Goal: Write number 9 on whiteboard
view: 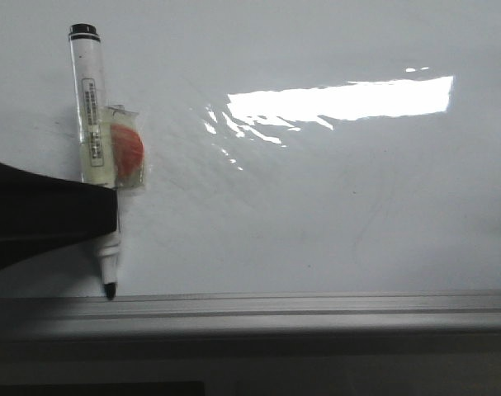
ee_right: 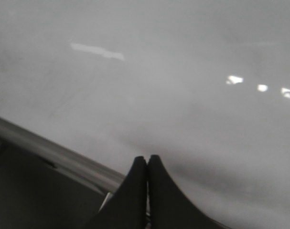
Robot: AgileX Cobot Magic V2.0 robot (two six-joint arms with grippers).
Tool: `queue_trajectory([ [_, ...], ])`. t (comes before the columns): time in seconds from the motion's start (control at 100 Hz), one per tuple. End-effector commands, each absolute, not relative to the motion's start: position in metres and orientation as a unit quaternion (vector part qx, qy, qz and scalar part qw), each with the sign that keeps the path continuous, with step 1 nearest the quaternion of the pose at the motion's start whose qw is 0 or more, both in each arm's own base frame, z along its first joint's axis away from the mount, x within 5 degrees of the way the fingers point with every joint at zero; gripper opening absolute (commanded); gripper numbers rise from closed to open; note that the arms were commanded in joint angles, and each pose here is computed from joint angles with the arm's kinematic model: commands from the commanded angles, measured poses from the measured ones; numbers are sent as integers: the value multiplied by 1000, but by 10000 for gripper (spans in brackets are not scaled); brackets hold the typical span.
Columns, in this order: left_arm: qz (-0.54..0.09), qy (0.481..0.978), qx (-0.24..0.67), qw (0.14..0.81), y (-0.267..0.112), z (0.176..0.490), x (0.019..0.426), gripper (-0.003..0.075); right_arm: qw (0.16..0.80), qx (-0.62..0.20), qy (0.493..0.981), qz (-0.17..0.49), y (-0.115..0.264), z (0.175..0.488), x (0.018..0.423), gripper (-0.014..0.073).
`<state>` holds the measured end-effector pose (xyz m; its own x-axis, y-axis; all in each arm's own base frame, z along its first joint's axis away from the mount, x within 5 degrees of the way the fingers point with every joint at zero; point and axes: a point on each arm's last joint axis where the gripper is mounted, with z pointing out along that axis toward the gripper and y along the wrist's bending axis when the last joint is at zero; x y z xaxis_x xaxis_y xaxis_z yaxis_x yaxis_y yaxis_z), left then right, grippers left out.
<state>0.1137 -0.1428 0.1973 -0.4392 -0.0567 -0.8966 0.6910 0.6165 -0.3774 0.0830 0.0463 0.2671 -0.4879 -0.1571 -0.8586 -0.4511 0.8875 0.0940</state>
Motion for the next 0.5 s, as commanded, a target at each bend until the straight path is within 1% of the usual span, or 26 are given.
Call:
queue_trajectory([
  [0.0,-407,715,234,518,-147,213,112,-21,488,-224,825,176,60,294,90,-51],
  [0.07,-394,715,266,512,-149,215,110,-21,481,-260,814,196,72,307,92,22],
  [0.14,-369,718,307,504,-151,216,110,-21,474,-294,801,216,86,318,93,155],
  [0.19,-350,712,343,502,-153,218,109,-21,469,-320,790,233,97,326,93,268],
  [0.26,-326,699,387,506,-155,224,109,-21,458,-348,779,248,113,333,94,360],
  [0.29,-317,690,404,510,-157,227,109,-21,453,-360,775,255,121,336,95,375],
  [0.45,-277,631,494,531,-162,239,107,-21,433,-389,769,265,152,341,105,375],
  [0.49,-267,625,507,530,-162,239,107,-21,428,-393,770,264,159,342,108,375],
])
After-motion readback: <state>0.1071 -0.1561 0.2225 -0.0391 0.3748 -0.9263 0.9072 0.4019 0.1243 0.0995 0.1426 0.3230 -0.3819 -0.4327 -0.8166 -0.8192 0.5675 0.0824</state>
